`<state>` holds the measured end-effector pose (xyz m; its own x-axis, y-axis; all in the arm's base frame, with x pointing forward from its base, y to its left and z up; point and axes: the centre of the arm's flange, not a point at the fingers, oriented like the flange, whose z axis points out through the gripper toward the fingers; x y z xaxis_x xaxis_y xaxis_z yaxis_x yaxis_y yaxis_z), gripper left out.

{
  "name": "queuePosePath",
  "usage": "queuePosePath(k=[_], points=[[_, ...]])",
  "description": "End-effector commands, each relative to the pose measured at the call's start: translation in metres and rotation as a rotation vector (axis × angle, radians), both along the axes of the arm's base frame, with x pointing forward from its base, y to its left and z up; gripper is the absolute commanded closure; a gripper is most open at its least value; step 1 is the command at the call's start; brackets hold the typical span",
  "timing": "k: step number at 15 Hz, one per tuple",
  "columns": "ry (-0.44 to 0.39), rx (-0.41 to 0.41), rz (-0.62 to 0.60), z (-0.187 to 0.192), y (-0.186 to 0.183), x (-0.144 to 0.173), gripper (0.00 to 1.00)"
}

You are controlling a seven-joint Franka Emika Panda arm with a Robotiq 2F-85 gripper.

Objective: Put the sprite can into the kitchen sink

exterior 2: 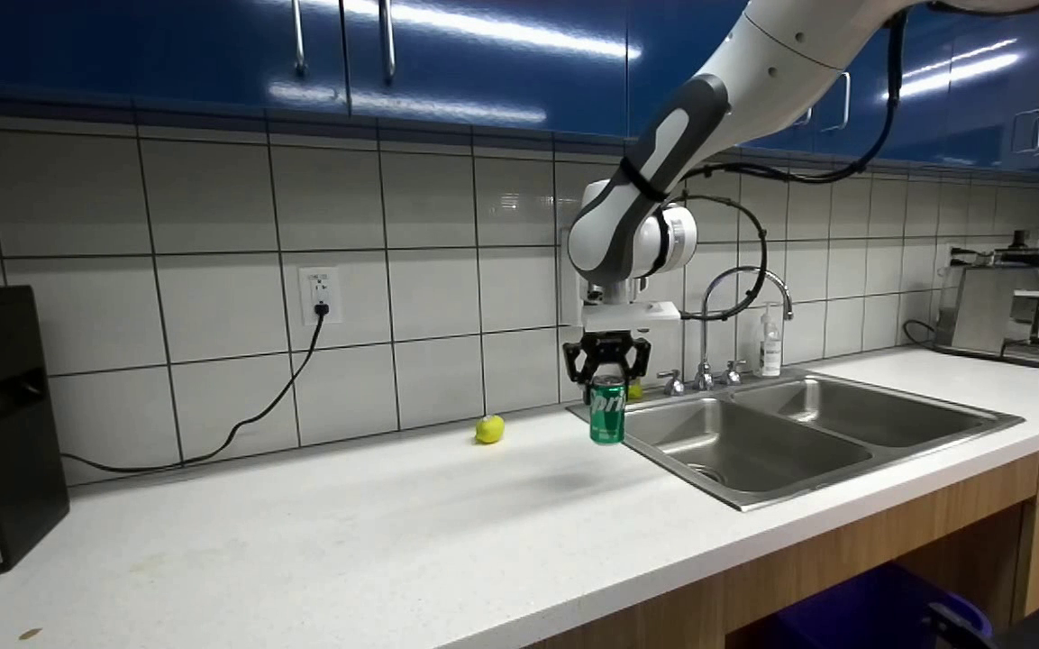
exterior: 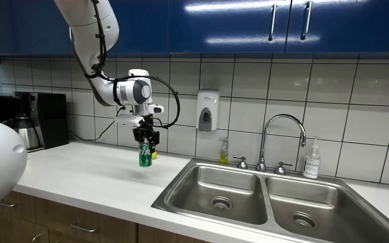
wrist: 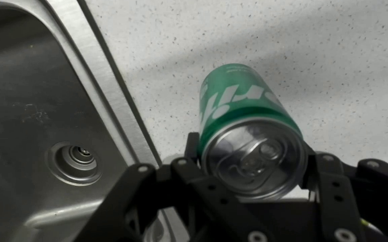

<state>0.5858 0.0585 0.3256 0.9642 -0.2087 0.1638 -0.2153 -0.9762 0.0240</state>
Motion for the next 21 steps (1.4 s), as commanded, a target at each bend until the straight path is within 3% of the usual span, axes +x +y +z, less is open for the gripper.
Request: queuePosePath(k=[1,4,5,19,20,21], points=[[-0.045,-0.002,-0.063,0.014,-0.019,-0.005,0.62],[-0.071,-0.003,-0.092,0.017,-0.030,-0.003,0.62],[-0.034,0.001,-0.057,0.003,-0.025,0.005,0.37],[-0.044,0.003,-0.075,0.005,-0.030,0.005,0.37],[-0.044,0.003,-0.075,0.005,-0.030,0.005,0.62],[-0.044,0.004,-0.078,0.004,-0.033,0.006,0.62]])
